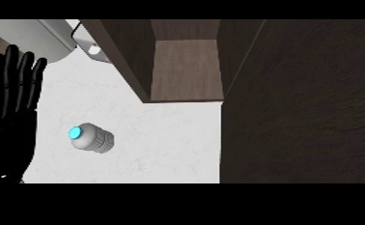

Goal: Pick up the bottled water, place it into the cabinet and close the cabinet

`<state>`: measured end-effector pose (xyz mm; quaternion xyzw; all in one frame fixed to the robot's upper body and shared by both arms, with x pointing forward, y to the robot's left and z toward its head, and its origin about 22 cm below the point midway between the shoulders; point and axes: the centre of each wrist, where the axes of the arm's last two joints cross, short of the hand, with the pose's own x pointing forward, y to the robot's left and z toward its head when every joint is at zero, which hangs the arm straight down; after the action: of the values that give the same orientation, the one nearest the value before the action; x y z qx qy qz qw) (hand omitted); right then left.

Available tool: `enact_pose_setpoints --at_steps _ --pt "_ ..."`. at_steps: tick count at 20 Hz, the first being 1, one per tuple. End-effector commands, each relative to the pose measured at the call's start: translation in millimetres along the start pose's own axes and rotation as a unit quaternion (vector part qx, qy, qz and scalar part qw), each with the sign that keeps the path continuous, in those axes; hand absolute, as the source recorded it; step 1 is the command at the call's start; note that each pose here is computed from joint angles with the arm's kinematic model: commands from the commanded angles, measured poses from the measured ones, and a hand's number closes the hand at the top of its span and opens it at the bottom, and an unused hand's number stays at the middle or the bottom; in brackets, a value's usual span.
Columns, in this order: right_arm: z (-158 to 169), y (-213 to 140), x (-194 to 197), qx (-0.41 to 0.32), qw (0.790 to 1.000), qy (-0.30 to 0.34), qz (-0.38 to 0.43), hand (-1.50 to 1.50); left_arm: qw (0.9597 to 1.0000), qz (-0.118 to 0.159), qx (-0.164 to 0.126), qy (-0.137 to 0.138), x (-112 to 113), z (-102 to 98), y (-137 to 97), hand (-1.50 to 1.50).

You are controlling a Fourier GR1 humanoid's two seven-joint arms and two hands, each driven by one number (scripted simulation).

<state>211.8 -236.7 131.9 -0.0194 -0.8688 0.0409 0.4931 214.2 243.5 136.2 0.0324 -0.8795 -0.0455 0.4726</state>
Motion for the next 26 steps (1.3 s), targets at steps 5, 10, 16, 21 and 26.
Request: enact_pose_setpoints --at_steps 5,10,16,21,26 --pt "54.2 -5.5 2.7 0.004 0.997 0.066 0.026 -1.50 0.9988 -0.008 0.034 0.034 23.9 42.3 15.6 -1.50" --pt "59.1 -4.1 29.4 0.064 0.990 0.095 -0.079 -1.50 0.9797 0.110 0.100 0.134 10.3 69.9 11.8 -1.50" --pt "88.2 -11.6 59.0 0.073 0.990 0.101 -0.071 -1.50 0.9781 0.122 0.089 0.143 54.3 100.3 16.0 -1.50" --pt "101.2 -12.4 89.2 0.076 0.989 0.102 -0.074 -1.50 0.9790 0.117 0.100 0.133 62.9 111.6 8.9 -1.50" --pt "110.9 -17.3 86.0 0.074 0.989 0.107 -0.068 -1.50 0.9766 0.117 0.109 0.144 77.4 119.6 5.9 -1.50"
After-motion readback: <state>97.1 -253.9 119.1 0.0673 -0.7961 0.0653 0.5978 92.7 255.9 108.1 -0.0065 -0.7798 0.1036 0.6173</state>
